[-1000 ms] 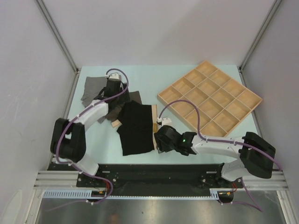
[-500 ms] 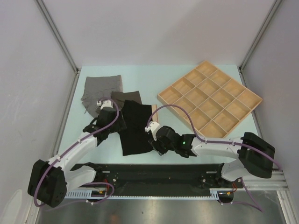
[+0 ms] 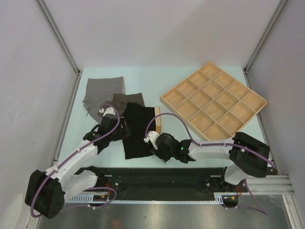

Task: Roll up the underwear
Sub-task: Flatten out the underwear at the center of the board.

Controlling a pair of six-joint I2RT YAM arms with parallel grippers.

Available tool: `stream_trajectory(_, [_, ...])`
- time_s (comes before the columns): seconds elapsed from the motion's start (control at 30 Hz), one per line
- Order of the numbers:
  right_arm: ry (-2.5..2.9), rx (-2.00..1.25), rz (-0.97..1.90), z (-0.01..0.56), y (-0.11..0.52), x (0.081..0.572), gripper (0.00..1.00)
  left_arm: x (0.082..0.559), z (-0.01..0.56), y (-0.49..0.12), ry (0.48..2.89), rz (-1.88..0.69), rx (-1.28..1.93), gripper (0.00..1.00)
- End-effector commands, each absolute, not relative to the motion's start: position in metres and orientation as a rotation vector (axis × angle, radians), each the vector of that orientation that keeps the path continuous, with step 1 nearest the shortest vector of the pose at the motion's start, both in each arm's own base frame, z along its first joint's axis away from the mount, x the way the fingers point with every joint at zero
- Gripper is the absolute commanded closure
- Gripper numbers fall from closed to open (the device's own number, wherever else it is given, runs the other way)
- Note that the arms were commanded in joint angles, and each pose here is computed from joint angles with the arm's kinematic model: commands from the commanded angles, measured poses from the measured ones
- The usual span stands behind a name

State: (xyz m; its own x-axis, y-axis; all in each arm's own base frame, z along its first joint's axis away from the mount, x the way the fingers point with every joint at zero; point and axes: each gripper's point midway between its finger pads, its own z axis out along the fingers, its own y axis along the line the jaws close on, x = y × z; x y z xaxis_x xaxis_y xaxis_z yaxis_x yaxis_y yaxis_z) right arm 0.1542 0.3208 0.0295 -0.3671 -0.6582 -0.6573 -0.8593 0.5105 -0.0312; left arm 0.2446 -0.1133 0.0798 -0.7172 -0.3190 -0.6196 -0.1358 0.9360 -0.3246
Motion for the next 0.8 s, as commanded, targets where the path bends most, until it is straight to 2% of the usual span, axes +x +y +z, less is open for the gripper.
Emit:
stream_trajectory(0.0, [2.104, -1.227, 0.357, 0.028, 0.323, 0.166, 0.57, 0.238, 0.083, -0.119, 2.368, -0.377, -0.324, 0.26])
stream_trajectory(0.17, [2.116, -1.189, 0.262, 0.024, 0.317, 0.176, 0.57, 0.228, 0.075, -0.115, 2.407, -0.346, -0.352, 0.29])
stream_trajectory(0.33, [2.150, -1.199, 0.193, 0.009, 0.315, 0.177, 0.62, 0.218, 0.070, -0.109, 2.421, -0.299, -0.364, 0.29])
stream_trajectory(0.4, [2.158, -1.202, 0.176, 0.005, 0.315, 0.177, 0.72, 0.215, 0.069, -0.108, 2.429, -0.295, -0.364, 0.28])
stream_trajectory(0.43, [2.168, -1.215, 0.162, 0.000, 0.315, 0.176, 0.82, 0.213, 0.068, -0.107, 2.436, -0.290, -0.362, 0.29])
stream_trajectory(0.5, [2.171, -1.225, 0.150, -0.002, 0.317, 0.173, 0.95, 0.210, 0.067, -0.107, 2.436, -0.293, -0.362, 0.28])
stream_trajectory(0.77, [2.200, -1.284, 0.146, 0.006, 0.320, 0.149, 1.00, 0.188, 0.048, -0.105, 2.548, -0.247, -0.374, 0.29])
